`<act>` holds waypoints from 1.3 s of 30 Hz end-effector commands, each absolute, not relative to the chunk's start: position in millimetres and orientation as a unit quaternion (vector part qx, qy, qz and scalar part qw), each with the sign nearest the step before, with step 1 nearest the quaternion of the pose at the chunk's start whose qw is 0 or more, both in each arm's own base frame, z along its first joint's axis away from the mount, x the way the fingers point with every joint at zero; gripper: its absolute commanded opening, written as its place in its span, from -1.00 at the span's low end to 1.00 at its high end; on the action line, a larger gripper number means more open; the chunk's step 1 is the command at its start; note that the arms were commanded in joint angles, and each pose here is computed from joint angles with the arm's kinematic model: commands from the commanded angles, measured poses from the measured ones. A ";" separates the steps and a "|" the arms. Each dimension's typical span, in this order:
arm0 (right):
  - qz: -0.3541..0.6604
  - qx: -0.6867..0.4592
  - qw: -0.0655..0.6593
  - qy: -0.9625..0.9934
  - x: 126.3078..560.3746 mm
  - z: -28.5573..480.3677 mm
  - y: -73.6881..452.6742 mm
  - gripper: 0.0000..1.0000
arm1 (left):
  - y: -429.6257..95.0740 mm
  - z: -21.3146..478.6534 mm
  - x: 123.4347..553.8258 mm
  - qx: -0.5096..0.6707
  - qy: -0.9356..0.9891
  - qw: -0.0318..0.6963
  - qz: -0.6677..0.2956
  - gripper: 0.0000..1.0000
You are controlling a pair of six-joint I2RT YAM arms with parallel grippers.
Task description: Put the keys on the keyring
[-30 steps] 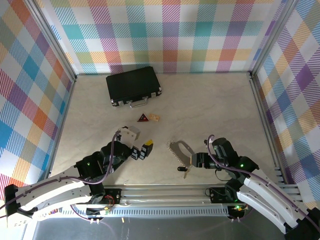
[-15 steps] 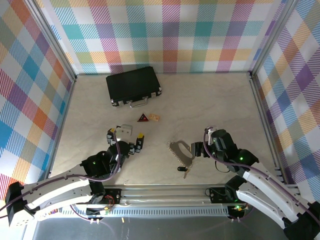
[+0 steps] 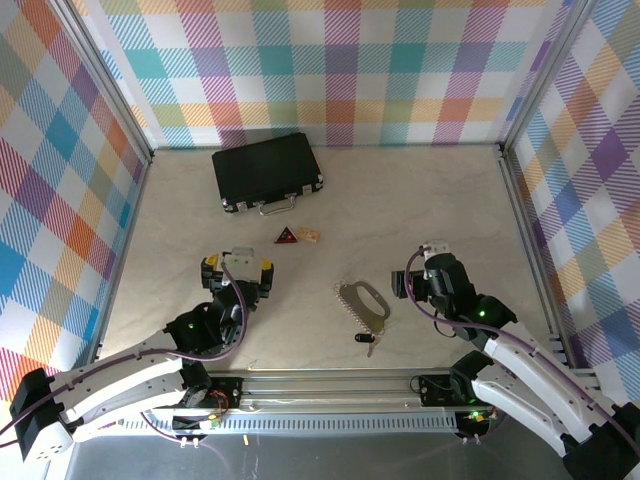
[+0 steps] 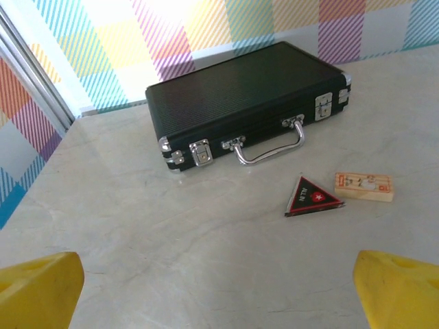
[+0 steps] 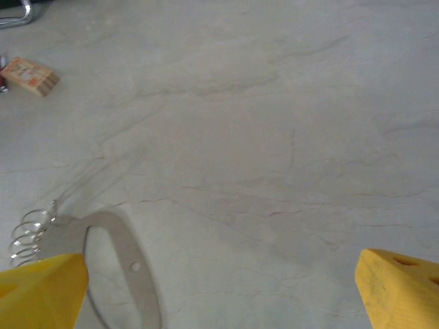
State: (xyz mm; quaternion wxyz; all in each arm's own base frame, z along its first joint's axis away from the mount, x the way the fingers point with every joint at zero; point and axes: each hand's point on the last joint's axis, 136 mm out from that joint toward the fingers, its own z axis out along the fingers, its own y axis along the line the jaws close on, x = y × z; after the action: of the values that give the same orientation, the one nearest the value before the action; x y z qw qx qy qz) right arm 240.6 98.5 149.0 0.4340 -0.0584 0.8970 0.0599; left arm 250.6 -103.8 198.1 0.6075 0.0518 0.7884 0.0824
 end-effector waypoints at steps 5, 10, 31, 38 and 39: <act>-0.026 -0.024 0.470 0.882 256.1 160.9 66.2 0.98 | -85.6 197.9 247.8 0.038 0.774 0.621 0.116 1.00; -0.040 -0.020 0.499 0.866 258.3 158.5 57.5 0.98 | -79.9 193.1 246.6 0.033 0.772 0.622 0.130 1.00; -0.091 -0.049 0.564 0.819 258.9 141.6 32.3 0.98 | -46.5 163.5 245.4 0.017 0.749 0.629 0.207 1.00; -0.092 -0.044 0.577 0.810 266.6 130.4 26.9 0.98 | -41.9 151.9 257.0 0.007 0.761 0.623 0.180 1.00; -0.094 -0.041 0.577 0.810 268.1 129.6 24.9 0.98 | -41.9 150.0 260.0 0.005 0.764 0.621 0.176 1.00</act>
State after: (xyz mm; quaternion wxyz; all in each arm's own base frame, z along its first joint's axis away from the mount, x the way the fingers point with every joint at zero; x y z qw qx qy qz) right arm 257.3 22.3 109.1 0.5391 -0.0467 0.8346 -0.1036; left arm 252.2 -36.6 147.3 0.6092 0.0167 0.7646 0.2099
